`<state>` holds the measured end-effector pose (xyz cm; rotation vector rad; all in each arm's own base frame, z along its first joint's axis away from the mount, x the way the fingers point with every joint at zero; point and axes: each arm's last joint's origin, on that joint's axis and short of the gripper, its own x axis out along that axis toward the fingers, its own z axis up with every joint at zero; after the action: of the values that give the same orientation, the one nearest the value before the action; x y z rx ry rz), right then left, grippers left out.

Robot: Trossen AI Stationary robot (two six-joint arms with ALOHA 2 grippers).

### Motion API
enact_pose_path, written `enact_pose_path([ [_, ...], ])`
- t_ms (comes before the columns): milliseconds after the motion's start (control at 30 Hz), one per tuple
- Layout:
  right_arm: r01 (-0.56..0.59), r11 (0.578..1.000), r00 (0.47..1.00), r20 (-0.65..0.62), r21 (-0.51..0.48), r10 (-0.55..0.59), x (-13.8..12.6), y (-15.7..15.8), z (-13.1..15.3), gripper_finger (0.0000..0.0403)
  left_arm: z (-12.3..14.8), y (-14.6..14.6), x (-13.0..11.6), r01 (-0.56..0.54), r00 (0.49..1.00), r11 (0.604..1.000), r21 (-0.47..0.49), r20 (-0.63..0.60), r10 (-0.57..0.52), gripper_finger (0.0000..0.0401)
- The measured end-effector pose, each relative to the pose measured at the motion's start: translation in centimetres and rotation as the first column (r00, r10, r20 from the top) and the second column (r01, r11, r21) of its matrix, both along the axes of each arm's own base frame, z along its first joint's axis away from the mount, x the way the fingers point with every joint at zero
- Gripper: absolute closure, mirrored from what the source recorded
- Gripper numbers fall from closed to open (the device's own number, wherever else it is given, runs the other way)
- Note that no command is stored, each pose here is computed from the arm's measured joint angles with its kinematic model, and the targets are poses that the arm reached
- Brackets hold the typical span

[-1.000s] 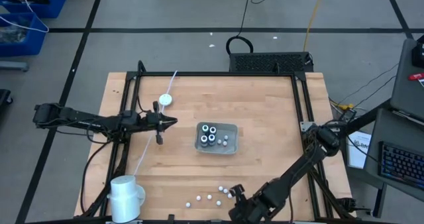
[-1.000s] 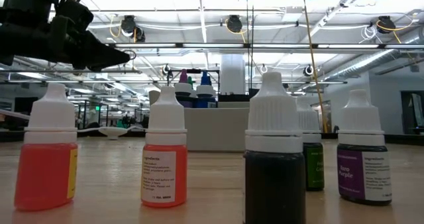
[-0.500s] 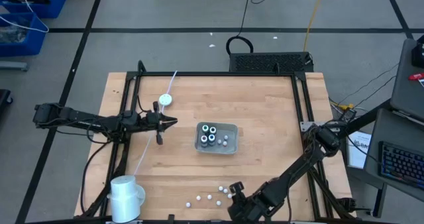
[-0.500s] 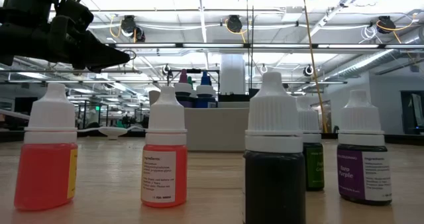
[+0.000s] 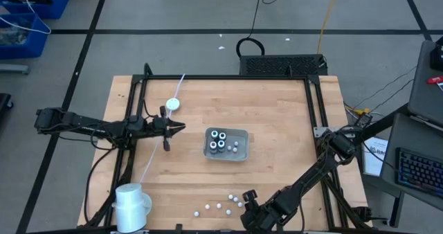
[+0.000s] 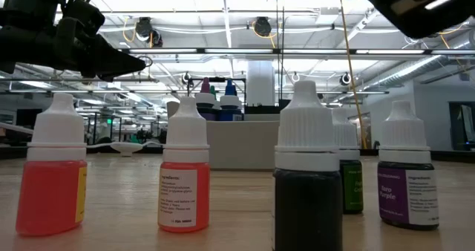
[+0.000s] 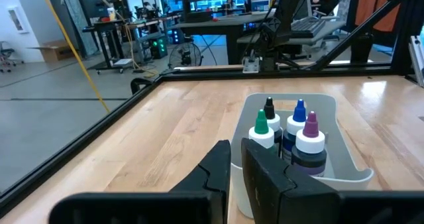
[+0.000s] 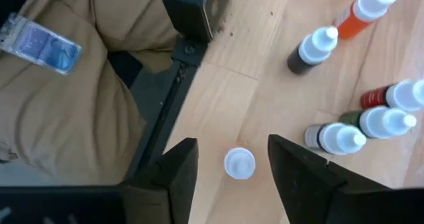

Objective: Pick & Place food coloring
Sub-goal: Put the small orange food coloring bottle into the gray container

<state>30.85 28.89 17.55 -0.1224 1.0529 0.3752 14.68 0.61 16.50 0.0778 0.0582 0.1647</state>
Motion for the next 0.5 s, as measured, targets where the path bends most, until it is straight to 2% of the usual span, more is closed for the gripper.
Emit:
enact_pose_path([
  [267, 0.000, 1.000, 1.000, 0.030, 0.029, 0.000, -0.2, -0.2, -1.3, 0.0231, 0.0, 0.0, 0.0, 0.000, 1.000, 1.000, 0.000, 0.000, 0.000, 0.0354],
  [500, 0.003, 1.000, 1.000, 0.024, 0.026, -0.003, -0.2, -0.2, -1.5, 0.0232, 0.0, 0.0, 0.0, 0.000, 1.000, 1.000, 0.000, 0.001, 0.000, 0.0354],
])
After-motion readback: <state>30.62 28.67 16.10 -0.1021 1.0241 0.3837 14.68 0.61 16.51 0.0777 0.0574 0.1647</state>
